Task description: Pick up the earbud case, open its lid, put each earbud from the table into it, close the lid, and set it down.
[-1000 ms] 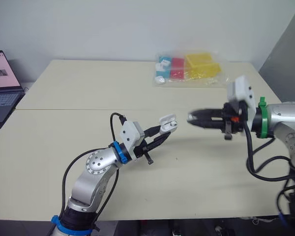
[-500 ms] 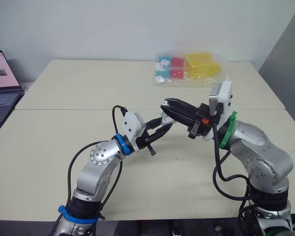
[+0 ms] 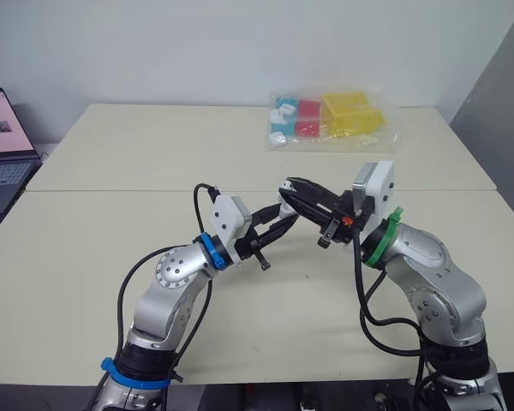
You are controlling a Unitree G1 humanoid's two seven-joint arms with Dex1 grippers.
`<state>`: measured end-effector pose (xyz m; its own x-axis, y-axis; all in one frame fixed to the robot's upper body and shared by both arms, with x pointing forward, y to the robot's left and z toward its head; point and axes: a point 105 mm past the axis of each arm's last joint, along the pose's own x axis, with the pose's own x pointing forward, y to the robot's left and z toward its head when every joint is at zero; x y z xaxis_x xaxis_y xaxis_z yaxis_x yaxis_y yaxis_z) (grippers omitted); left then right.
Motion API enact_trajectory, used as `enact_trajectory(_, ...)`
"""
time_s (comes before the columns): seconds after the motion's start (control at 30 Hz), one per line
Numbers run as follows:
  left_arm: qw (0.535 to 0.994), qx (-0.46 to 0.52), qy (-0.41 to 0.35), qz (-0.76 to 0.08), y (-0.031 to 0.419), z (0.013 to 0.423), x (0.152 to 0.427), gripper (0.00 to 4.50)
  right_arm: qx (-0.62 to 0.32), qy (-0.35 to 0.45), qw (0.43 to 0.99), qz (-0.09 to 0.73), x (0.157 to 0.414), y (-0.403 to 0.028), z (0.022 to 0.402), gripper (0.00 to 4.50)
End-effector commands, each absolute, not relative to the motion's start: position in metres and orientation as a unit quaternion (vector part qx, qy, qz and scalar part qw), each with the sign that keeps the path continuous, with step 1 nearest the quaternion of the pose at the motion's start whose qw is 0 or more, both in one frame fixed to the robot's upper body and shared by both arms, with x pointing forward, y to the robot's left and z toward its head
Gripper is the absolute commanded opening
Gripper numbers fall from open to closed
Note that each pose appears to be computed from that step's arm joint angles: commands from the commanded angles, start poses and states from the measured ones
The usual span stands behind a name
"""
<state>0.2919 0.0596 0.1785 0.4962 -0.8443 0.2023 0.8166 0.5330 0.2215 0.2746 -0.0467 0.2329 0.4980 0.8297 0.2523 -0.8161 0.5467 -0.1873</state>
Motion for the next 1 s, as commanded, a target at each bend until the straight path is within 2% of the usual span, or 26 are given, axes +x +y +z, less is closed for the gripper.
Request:
enact_trajectory(0.03,0.859,0.048,-0.171,-0.48,0.06,0.188,0.289,0.78,-0.022,-0.171,0.863,0.475,0.27,-0.045,0.234,0.42)
enact_trajectory(1.0,0.861,0.043,-0.176,-0.476,0.06,0.188,0.288,0.78,-0.016,-0.152,0.872,0.465,0.275,-0.041,0.213,0.42)
